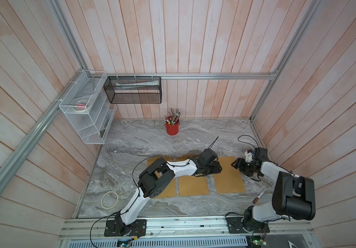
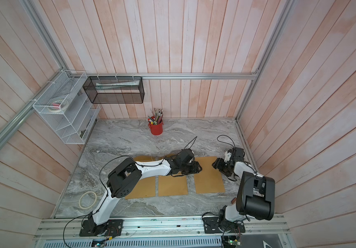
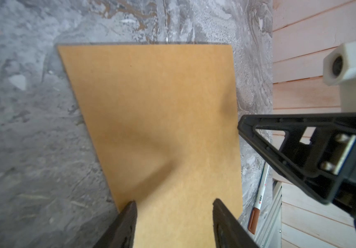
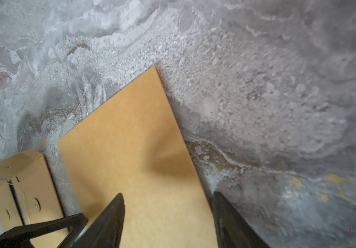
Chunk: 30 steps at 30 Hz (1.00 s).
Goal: Open the file bag
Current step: Pick up the file bag from the center of the board.
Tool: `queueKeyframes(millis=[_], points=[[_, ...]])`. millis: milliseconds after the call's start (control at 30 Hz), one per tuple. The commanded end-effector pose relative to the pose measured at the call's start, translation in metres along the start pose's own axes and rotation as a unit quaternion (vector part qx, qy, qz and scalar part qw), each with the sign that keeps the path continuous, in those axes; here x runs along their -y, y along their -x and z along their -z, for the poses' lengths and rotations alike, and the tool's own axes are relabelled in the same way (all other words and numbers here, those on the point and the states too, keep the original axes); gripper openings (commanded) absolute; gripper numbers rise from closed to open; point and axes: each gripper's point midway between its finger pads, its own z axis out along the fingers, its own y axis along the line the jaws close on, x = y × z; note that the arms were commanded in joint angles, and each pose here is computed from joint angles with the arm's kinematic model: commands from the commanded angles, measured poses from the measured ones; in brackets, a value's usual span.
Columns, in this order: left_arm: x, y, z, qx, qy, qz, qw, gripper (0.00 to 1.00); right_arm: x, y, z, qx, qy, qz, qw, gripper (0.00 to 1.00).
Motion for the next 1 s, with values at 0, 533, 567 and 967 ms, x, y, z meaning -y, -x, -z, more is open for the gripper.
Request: queueKeyframes(millis=[0, 533, 567, 967], points=[[-0.030, -0.013, -0.014, -0.027, 0.038, 0.007, 0.999, 0.59, 0.004, -0.015, -0.008, -0.034, 0.008, -0.009, 0.999, 0.66], [-0.045, -0.013, -0.024, -0.038, 0.057, 0.009, 0.998, 0.55, -0.012, -0.013, -0.007, -0.046, 0.062, -0.012, 0.997, 0.64], [-0.045, -0.013, -0.025, -0.040, 0.058, 0.009, 0.998, 0.54, -0.014, -0.012, -0.006, -0.046, 0.066, -0.010, 0.997, 0.64], [-0.037, -0.002, -0.008, -0.021, 0.071, -0.008, 0.997, 0.52, 0.004, 0.000, 0.005, -0.020, -0.006, 0.000, 1.000, 0.62]])
